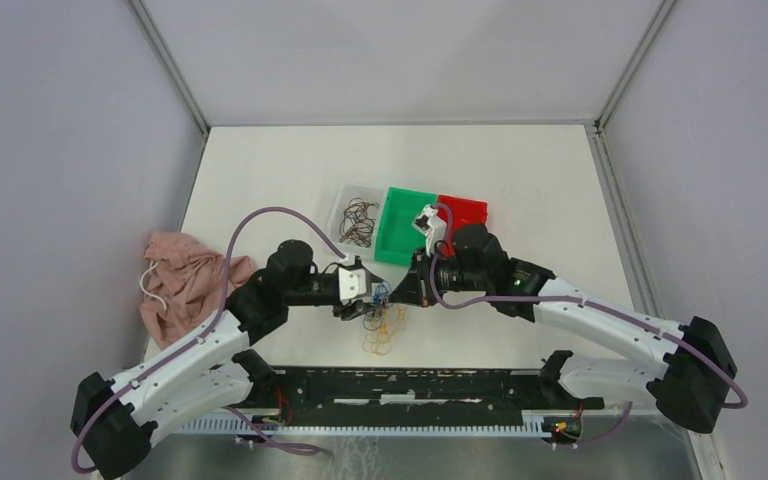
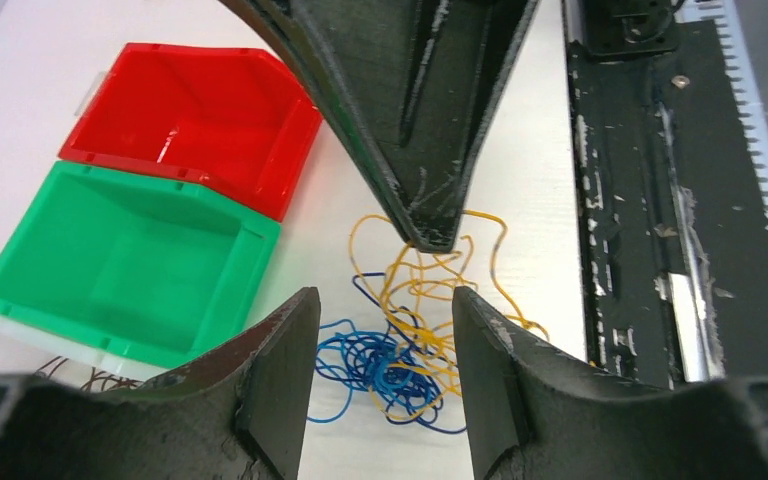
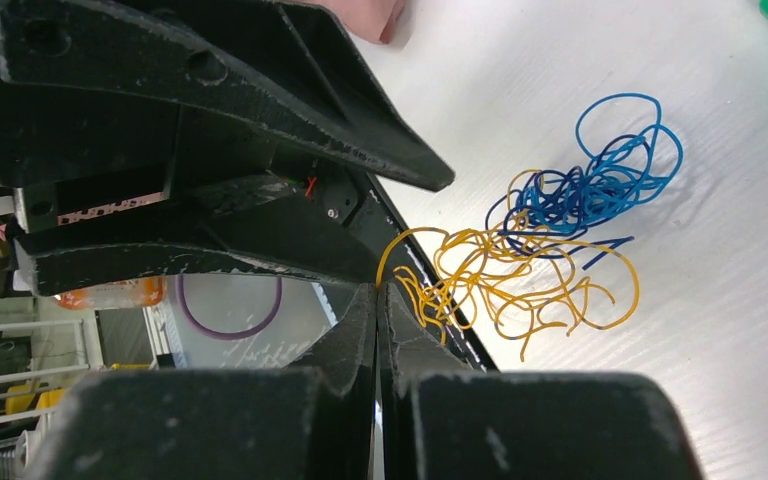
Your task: Untangle the cables
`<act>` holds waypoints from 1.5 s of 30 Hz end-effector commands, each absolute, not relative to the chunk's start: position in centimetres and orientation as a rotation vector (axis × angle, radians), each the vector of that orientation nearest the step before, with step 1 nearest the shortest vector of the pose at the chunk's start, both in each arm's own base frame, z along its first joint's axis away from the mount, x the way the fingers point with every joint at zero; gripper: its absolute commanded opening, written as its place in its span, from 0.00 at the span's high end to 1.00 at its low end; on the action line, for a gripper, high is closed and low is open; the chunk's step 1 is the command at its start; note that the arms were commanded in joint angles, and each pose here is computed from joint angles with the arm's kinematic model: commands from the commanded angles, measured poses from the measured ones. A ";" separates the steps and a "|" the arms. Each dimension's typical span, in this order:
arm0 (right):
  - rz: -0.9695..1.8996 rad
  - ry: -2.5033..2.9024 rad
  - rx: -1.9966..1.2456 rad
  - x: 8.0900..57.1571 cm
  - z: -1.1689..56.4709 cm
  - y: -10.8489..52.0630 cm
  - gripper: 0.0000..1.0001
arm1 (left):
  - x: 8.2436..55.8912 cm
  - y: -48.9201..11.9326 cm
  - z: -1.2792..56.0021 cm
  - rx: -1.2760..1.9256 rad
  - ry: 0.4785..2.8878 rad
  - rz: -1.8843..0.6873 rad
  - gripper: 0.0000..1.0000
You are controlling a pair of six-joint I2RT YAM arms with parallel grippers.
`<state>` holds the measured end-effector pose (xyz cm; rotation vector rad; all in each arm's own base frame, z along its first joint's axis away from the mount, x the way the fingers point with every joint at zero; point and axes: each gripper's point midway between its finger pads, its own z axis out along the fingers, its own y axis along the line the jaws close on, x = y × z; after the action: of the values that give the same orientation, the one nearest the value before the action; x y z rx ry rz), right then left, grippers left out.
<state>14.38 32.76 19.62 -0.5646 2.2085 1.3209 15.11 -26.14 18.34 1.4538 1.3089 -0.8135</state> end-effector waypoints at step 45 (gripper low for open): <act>1.117 1.944 -0.397 18.7 23.6 31.5 0.20 | 17.1 -27.1 30.5 1.253 1.052 -0.726 0.97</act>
<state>17.84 30.66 22.88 -0.3747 2.0279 1.1729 16.93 -26.77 26.91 1.3103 1.1145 -0.7171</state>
